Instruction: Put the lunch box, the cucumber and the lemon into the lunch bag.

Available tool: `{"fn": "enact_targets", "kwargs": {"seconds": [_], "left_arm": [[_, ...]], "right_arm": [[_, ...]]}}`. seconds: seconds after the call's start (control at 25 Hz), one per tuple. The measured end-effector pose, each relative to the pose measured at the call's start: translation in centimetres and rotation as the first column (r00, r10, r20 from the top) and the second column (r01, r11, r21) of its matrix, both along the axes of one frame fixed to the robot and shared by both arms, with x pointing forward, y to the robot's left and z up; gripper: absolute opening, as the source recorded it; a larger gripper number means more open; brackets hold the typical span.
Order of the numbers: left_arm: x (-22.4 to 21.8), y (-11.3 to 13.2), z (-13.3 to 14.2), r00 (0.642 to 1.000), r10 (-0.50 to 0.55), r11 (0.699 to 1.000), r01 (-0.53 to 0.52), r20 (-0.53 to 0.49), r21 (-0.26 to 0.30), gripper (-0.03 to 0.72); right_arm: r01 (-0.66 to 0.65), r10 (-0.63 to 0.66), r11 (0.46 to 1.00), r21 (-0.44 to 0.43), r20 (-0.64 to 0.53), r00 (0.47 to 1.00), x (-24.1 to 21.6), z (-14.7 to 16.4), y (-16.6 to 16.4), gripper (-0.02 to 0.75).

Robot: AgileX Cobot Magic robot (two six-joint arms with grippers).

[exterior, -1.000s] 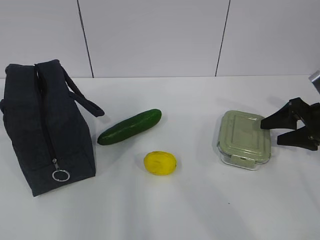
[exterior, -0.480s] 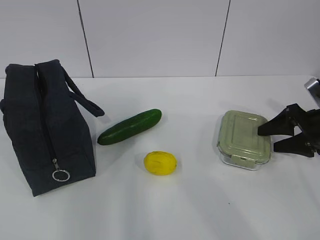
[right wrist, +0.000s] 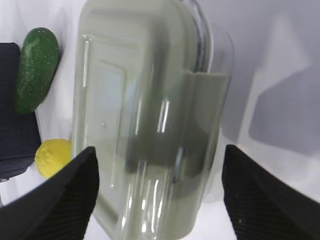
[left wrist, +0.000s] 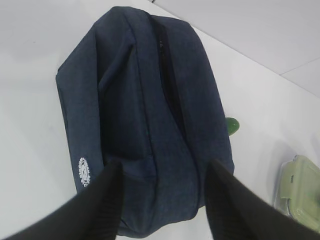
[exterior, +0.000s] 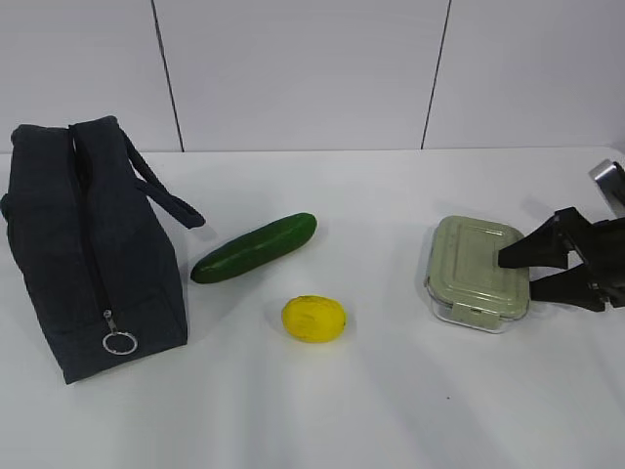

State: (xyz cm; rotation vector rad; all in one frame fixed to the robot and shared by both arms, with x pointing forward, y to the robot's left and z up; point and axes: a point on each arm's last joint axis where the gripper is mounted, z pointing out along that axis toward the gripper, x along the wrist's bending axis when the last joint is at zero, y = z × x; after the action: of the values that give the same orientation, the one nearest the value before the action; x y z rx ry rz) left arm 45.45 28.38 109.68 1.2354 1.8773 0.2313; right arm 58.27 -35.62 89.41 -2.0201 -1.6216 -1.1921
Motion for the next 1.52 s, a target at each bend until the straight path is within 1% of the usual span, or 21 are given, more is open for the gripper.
{"fn": "enact_targets", "kwargs": {"seconds": [0.48,0.68,0.8,1.04,1.24,1.52], "left_arm": [[0.0,0.0,0.0,1.0,0.0,1.0,0.0,0.0,0.0,0.384],[0.0,0.0,0.0,1.0,-0.001,1.0,0.001,0.001,0.002,0.384],[0.0,0.0,0.0,1.0,-0.001,1.0,0.001,0.001,0.002,0.384],[0.0,0.0,0.0,1.0,-0.002,1.0,0.002,0.001,0.004,0.384],[0.0,0.1,0.0,1.0,-0.003,1.0,0.003,0.0,0.015,0.384],[0.0,0.1,-0.1,1.0,-0.004,1.0,0.004,0.0,0.02,0.384]], "right_arm": [[0.01,-0.01,1.0,0.005,0.032,0.999,0.6,0.1,-0.1,0.577],[0.01,-0.01,1.0,0.003,0.036,0.999,0.7,0.2,-0.2,0.519],[0.008,-0.008,1.0,0.002,0.036,0.999,0.7,0.2,-0.2,0.504],[0.004,-0.005,1.0,0.009,0.024,1.0,0.7,-0.3,-0.2,0.505],[-0.001,0.001,0.999,0.041,-0.006,1.0,0.6,-1.3,0.0,0.507],[-0.009,0.008,0.999,0.049,0.003,1.0,0.6,-1.2,0.1,0.507]]}}
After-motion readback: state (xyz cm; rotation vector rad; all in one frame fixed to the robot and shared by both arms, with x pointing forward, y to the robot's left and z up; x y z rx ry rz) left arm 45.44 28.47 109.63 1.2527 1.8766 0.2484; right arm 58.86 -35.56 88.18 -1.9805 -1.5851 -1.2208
